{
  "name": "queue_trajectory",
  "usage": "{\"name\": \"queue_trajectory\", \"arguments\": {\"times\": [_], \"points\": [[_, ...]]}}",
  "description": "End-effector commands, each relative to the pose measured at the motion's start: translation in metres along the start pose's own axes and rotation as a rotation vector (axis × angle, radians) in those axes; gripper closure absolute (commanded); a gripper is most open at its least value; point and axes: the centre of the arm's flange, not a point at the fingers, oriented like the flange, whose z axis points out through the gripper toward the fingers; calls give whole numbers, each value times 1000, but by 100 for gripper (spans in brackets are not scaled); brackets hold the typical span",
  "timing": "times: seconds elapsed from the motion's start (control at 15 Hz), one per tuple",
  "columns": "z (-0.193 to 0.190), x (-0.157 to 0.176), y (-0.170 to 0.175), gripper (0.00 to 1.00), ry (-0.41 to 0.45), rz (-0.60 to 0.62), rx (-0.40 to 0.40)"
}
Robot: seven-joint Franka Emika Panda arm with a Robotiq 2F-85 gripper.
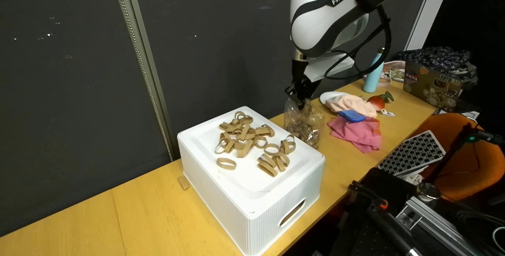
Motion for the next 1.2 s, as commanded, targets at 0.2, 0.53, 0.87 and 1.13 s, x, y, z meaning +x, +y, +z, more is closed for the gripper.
{"name": "queue_trajectory", "arguments": {"times": [0.2,0.53,0.87,1.13], "points": [[-35,-37,-9,98,-36,-51,50],[-35,-49,-11,98,-81,-66,79],[-23,-36,17,98,-84,0,91],[-20,-30,52,98,-87,77,92]]}}
